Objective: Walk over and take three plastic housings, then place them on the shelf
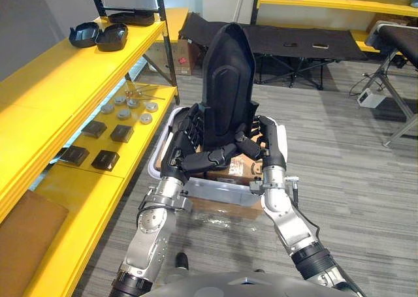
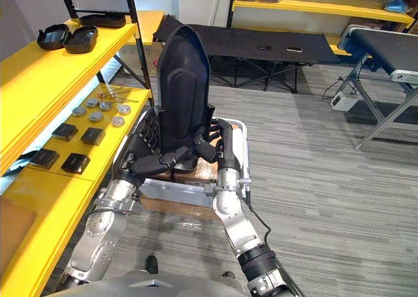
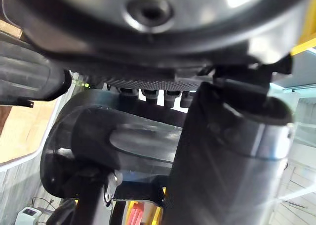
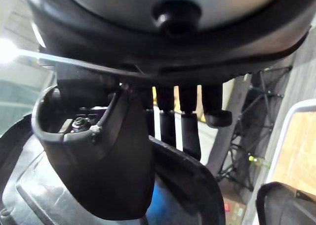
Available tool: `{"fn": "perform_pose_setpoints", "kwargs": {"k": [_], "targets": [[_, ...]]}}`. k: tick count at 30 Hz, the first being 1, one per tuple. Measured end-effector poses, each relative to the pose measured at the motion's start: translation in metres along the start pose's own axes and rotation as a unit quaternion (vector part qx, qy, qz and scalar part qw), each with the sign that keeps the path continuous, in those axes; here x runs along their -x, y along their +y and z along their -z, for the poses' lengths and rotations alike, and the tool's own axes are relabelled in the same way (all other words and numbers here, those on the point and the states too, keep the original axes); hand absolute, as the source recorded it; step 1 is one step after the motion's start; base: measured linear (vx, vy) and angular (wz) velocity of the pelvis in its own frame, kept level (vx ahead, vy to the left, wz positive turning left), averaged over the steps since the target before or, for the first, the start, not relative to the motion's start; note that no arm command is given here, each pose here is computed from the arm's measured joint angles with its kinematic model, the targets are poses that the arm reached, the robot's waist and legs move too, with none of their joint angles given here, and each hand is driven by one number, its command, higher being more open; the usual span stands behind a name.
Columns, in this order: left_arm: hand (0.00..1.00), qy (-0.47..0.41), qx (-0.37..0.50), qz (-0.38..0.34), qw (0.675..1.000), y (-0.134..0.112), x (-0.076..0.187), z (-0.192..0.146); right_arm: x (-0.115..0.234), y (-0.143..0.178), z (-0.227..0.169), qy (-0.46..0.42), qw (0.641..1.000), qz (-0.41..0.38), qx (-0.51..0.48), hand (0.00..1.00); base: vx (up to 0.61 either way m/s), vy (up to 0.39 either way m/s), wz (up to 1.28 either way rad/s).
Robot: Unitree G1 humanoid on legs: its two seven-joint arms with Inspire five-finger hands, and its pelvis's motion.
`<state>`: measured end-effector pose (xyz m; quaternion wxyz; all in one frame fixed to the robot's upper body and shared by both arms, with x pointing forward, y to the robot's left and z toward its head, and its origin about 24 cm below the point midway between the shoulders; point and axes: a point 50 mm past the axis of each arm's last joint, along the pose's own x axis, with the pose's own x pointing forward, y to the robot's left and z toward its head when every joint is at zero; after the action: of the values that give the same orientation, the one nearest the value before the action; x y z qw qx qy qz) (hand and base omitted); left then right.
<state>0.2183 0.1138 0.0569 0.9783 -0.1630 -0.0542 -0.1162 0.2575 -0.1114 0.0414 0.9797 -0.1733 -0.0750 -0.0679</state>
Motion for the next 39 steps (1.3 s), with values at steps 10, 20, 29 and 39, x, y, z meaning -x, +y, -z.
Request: {"fn": "perform_pose_setpoints", "kwargs": {"k": [10, 20, 29, 39], "targets": [[1.0, 0.006, 0.096, -0.058, 0.994, 0.008, 0.0, 0.002, 0.007, 0.013, 0.002, 0.002, 0.999, -0.052, -0.017, 0.0, 0.0, 0.0, 0.0], [1.0, 0.006, 0.105, -0.089, 0.99, 0.017, 0.001, 0.002, 0.01, 0.02, -0.001, -0.006, 0.998, -0.066, -0.02, 0.0, 0.0, 0.0, 0.0], [1.0, 0.022, 0.092, -0.114, 0.989, 0.028, 0.003, 0.007, 0.013, 0.023, -0.003, -0.025, 0.995, -0.095, -0.021, 0.0, 0.0, 0.0, 0.0], [0.0, 0.025, 0.068, -0.124, 0.99, 0.034, 0.004, 0.009, 0.015, 0.028, -0.007, -0.04, 0.991, -0.123, -0.027, 0.0, 0.0, 0.0, 0.0]]}}
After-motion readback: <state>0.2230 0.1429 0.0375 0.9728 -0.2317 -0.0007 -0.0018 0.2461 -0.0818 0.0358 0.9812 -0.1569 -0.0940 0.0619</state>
